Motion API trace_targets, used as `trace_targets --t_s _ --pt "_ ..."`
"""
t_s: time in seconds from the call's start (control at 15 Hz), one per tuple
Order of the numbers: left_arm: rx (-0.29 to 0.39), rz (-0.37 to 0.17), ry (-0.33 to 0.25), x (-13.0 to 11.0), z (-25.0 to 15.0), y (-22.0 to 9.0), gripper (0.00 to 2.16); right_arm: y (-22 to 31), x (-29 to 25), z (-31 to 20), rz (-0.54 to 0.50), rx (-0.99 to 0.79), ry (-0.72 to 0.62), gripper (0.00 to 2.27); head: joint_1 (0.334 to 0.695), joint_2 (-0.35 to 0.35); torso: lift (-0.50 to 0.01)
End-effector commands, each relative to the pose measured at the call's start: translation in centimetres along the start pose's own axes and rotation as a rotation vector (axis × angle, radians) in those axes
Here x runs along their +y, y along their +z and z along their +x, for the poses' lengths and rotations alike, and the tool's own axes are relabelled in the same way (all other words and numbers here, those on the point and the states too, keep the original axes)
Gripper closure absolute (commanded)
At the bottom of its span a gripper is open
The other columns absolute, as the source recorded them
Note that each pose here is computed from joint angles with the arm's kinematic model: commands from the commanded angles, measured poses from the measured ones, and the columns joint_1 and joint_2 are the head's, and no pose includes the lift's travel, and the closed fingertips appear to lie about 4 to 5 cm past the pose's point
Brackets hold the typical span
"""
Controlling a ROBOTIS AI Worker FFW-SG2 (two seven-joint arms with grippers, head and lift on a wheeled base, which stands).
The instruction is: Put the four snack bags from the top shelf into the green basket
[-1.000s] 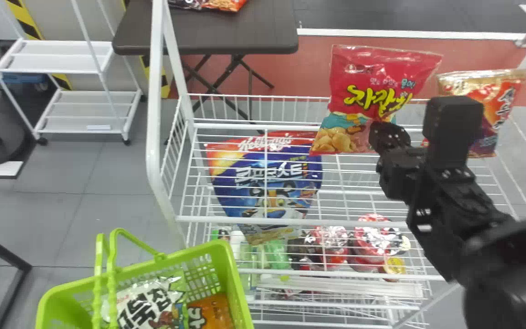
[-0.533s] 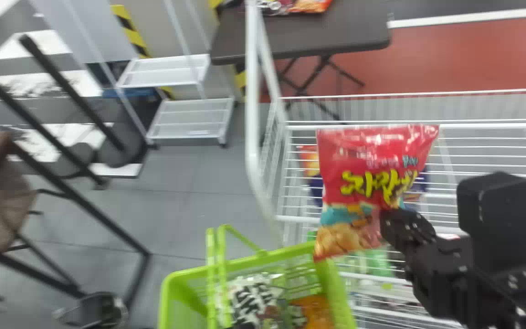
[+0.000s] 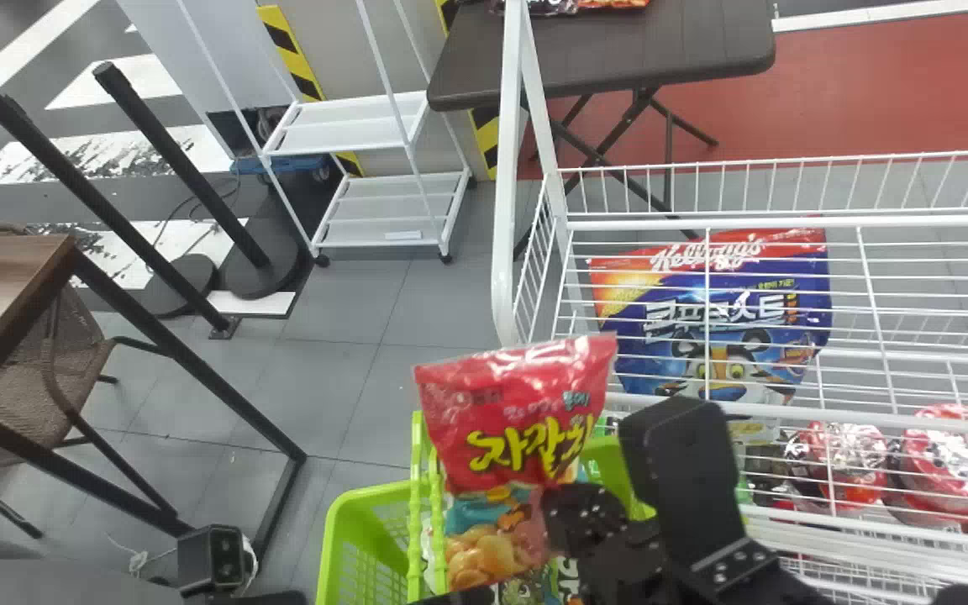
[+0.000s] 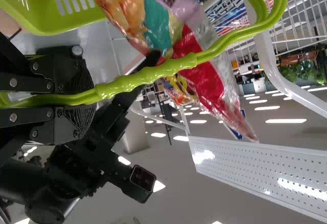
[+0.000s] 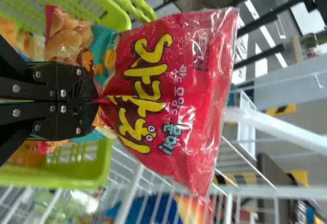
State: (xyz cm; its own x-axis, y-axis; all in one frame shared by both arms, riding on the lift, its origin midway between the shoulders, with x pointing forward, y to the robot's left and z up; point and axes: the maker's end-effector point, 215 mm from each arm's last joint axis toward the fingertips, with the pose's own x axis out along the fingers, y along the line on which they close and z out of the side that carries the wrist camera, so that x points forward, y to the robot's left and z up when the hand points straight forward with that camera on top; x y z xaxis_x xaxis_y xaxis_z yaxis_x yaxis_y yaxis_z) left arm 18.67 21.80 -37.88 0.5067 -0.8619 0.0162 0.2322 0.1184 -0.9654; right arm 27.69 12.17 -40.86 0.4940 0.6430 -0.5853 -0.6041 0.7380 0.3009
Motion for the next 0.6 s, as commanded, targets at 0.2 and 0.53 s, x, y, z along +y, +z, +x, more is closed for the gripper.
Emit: trace_targets --t_s 0.2,0.53 --pt "-0.002 0.007 -0.023 -0.3 0.5 0.4 2.15 -4.8 3.3 1.2 0.055 0.16 0.137 2.25 0.695 0.35 -0.001" --pt "0.0 0.01 -0.027 -0.4 0.6 0.4 2.15 -6.8 4.1 3.5 0.076 0.24 0.211 0.87 0.695 0.35 -0.001"
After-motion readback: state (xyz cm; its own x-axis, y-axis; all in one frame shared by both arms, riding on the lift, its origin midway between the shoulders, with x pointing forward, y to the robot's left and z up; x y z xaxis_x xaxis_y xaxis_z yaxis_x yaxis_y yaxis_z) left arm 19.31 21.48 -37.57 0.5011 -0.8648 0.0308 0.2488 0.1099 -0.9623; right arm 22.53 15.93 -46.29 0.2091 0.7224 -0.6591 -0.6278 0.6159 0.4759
